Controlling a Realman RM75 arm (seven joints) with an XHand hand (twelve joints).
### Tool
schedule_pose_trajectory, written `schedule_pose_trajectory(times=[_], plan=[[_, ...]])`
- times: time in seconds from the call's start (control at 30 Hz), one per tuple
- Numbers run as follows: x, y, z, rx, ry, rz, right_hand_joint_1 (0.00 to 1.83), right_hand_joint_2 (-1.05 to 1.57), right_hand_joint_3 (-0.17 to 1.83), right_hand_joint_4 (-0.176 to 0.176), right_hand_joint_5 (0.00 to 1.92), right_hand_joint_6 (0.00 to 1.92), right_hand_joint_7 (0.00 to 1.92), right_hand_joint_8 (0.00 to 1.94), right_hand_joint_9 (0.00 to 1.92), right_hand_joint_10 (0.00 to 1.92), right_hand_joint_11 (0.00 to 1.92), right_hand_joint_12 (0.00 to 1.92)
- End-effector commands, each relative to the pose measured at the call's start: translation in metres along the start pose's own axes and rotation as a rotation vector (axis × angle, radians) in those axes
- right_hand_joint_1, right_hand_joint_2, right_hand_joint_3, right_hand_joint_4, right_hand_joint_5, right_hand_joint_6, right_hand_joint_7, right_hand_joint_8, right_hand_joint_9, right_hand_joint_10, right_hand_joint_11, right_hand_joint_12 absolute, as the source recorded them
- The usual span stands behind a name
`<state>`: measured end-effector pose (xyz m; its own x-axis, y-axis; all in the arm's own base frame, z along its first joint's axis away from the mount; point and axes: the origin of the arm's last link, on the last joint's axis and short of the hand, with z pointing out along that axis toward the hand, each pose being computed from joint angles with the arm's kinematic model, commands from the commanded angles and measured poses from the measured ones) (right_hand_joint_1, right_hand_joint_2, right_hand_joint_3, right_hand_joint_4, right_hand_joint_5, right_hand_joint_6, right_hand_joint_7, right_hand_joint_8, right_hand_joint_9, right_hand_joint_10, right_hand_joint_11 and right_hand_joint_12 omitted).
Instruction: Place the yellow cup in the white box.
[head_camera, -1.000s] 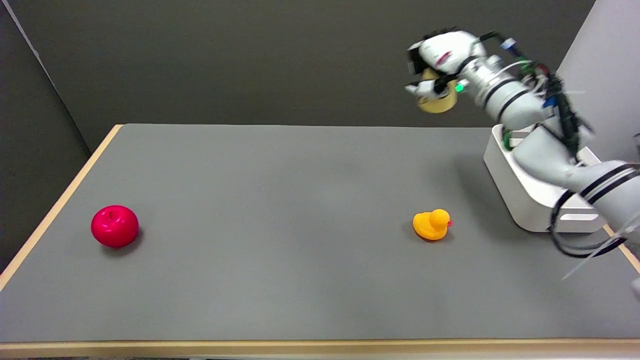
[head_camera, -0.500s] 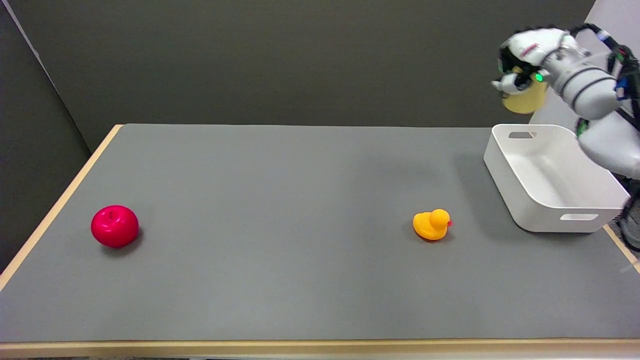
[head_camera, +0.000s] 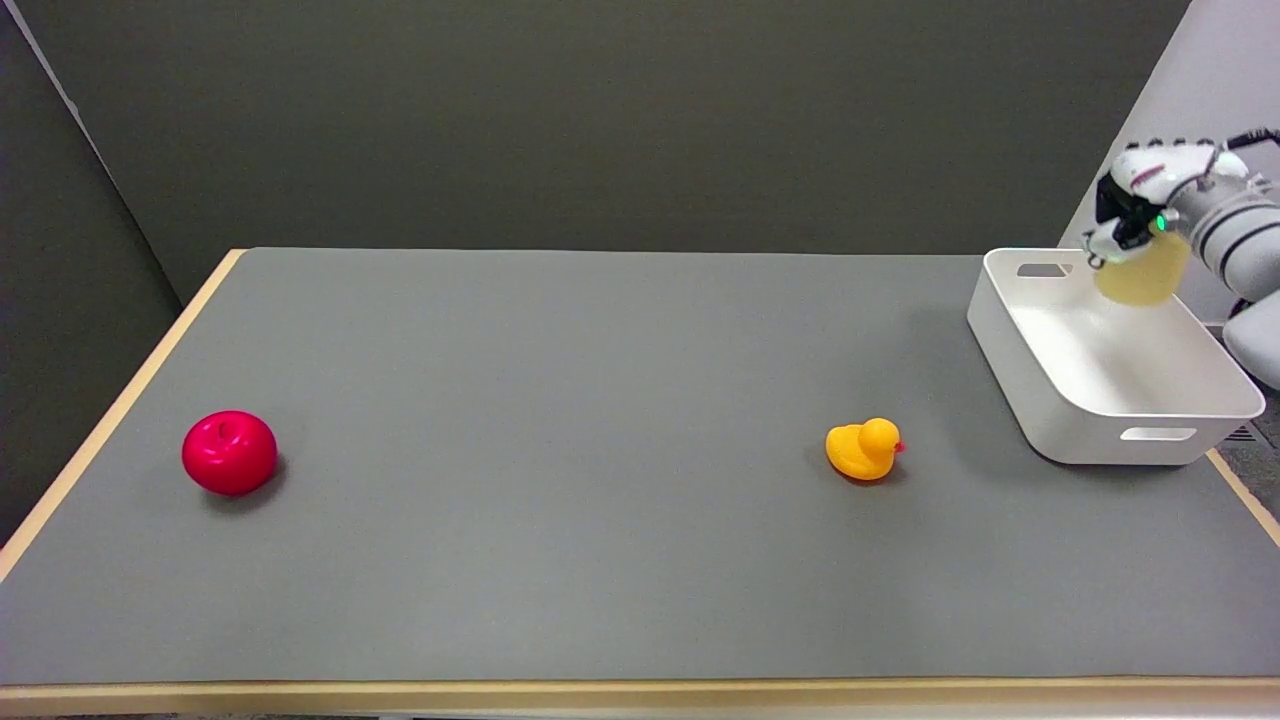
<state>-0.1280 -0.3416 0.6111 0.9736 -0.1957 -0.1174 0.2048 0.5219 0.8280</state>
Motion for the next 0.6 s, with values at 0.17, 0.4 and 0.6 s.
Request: schedule_pose_trajectory(times=[0.17, 0.4, 0.6], plan=[[-0.076, 0.015, -0.008, -0.018, -0.107, 0.079, 1.32, 1.09, 0.34, -0.107, 0.62, 1.61, 0.76, 1.31, 0.73, 1.58, 0.81, 1.77], [-0.075, 0.002, -0.009, 0.030, -0.071, 0.122, 1.00, 1.03, 0.55, -0.008, 0.38, 1.23, 0.52, 0.94, 0.53, 1.18, 0.50, 1.79], [-0.078, -0.003, -0.008, 0.010, -0.093, 0.144, 0.64, 0.63, 0.99, 0.045, 0.08, 0.35, 0.06, 0.16, 0.02, 0.58, 0.01, 1.16]])
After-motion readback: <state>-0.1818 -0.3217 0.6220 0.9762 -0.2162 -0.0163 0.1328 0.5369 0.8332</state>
